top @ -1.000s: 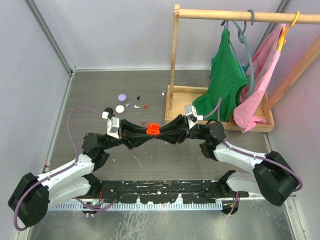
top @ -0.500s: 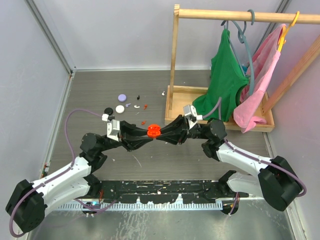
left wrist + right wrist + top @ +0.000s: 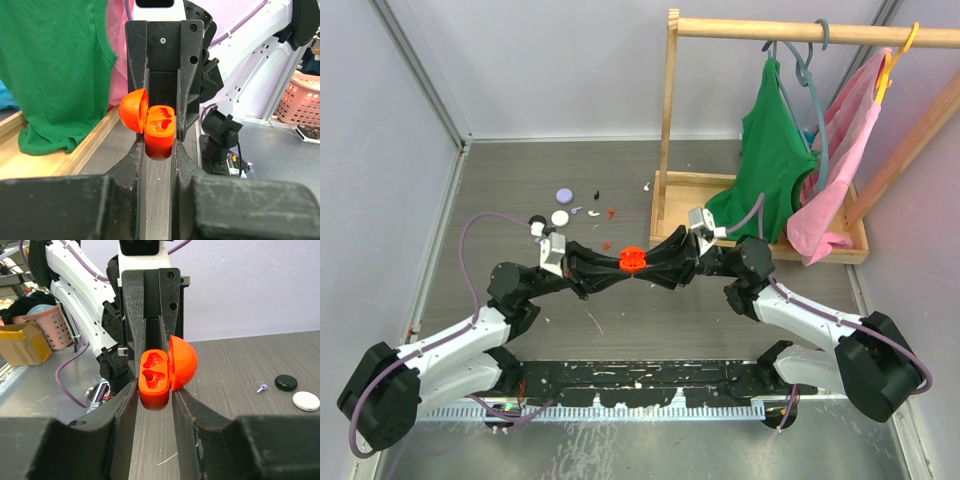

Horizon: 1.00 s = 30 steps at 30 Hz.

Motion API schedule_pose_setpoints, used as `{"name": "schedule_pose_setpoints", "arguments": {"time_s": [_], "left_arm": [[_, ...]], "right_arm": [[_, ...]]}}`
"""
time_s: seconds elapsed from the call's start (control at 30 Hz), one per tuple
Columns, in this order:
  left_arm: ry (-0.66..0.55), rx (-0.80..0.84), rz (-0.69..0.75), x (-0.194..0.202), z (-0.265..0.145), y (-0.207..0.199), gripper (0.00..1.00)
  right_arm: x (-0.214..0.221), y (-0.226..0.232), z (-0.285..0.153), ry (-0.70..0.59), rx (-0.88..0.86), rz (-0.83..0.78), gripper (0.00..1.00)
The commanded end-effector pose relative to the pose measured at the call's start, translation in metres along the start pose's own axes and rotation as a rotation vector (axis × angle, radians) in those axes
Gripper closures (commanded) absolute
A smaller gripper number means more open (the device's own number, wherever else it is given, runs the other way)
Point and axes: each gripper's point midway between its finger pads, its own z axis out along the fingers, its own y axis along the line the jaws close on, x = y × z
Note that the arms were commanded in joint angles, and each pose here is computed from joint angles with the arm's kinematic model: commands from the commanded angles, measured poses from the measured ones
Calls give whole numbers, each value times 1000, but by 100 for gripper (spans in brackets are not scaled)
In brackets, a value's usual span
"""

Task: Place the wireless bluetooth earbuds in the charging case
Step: Adjust the charging case.

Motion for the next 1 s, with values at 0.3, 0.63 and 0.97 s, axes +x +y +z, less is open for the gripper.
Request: {"name": "schedule_pose_setpoints", "arguments": {"time_s": [0.3, 0.63, 0.97], "left_arm": [[-102, 57, 33, -31, 11, -8, 100], [-105, 61, 34, -32, 11, -10, 96], [62, -196, -66, 8, -6, 27, 56]], "right_arm": [[-21, 3, 6, -84, -13, -39, 58], [-19, 2, 5, -84, -2, -30, 78], [-13, -19, -11, -56, 155, -115, 94]]}}
